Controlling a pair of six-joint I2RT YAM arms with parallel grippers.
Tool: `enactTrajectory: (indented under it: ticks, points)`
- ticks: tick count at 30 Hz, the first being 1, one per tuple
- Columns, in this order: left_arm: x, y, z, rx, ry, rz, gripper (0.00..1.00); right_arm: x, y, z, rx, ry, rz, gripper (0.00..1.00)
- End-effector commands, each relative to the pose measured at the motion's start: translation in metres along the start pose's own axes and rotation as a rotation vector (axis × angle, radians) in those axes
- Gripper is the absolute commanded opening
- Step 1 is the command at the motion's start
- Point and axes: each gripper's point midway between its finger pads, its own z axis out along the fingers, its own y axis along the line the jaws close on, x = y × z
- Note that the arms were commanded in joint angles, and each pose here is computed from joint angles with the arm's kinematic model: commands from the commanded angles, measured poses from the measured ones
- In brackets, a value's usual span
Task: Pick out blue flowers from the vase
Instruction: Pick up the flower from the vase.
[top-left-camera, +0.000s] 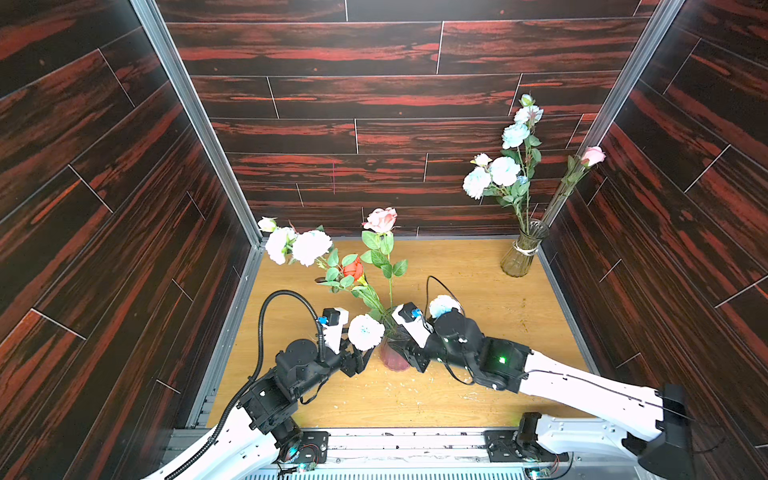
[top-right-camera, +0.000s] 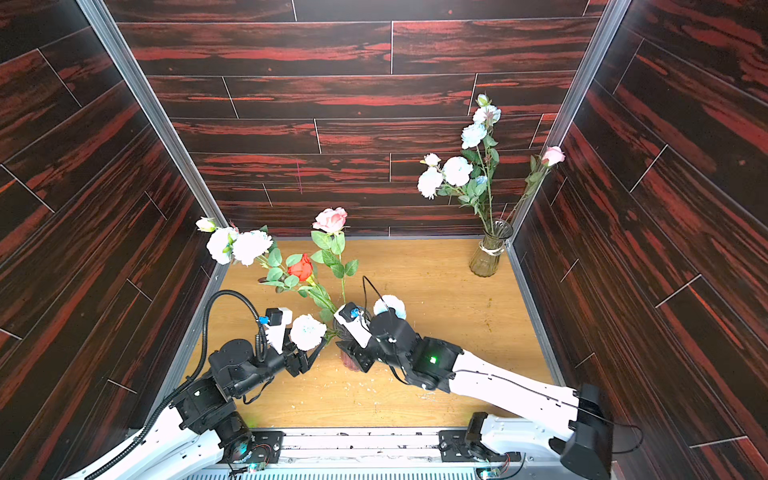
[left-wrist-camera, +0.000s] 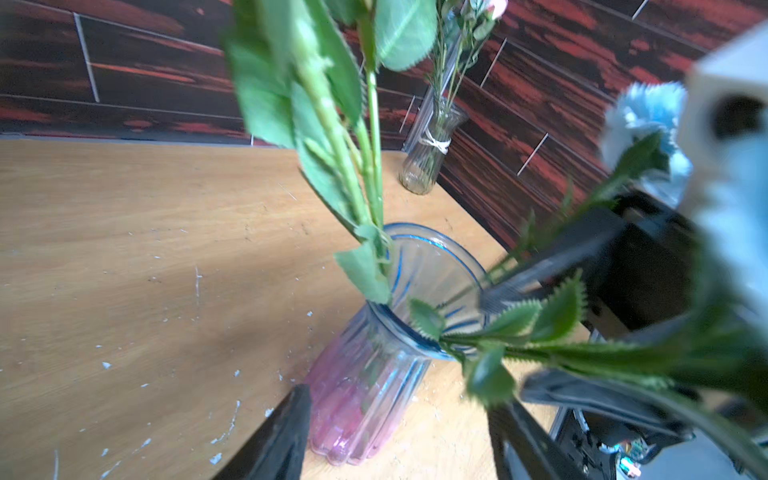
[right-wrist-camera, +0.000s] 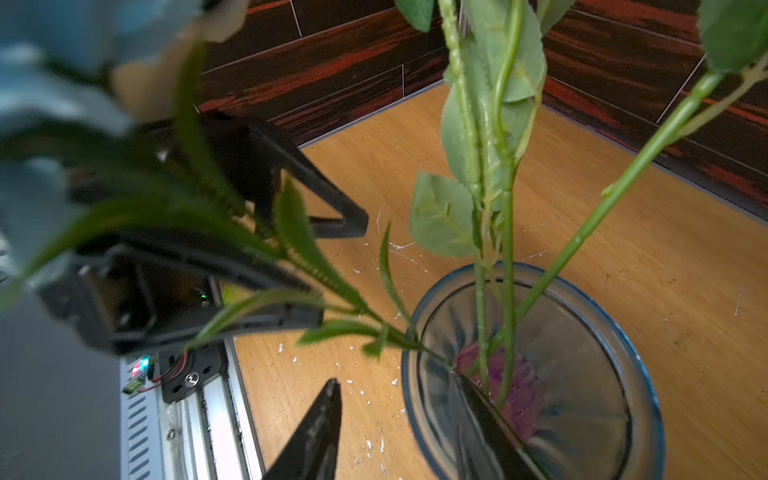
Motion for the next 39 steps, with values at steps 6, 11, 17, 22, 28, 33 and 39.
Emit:
enactTrajectory:
  ticks: [6,11,17,22,28,33,39]
  points:
    - [-0.016,-0.01,0.001,-0.001,-0.01,0.045,0.69,-0.025,-0.006,0.021,-0.043,-0.007,0.036,0.44]
    - [-0.015,-0.008,0.0,-0.017,-0.008,0.054,0.69,-0.043,-0.043,0.014,0.009,-0.047,0.125,0.42]
    - [-0.012,-0.006,0.004,-0.029,0.006,0.059,0.69,-0.053,-0.076,0.008,0.113,-0.041,0.179,0.41]
    - [-0.012,-0.001,0.014,-0.065,0.028,0.064,0.7,-0.046,-0.063,0.005,0.049,-0.006,0.185,0.4]
    - [-0.018,0.003,0.026,-0.101,0.026,0.074,0.7,-0.02,-0.047,-0.001,-0.025,0.081,0.198,0.34]
    - [-0.027,0.002,0.026,-0.107,0.01,0.077,0.69,-0.006,-0.043,-0.007,-0.033,0.139,0.179,0.3]
    - [-0.034,-0.003,0.025,-0.095,-0.001,0.075,0.69,0.002,-0.04,-0.014,-0.038,0.196,0.145,0.29]
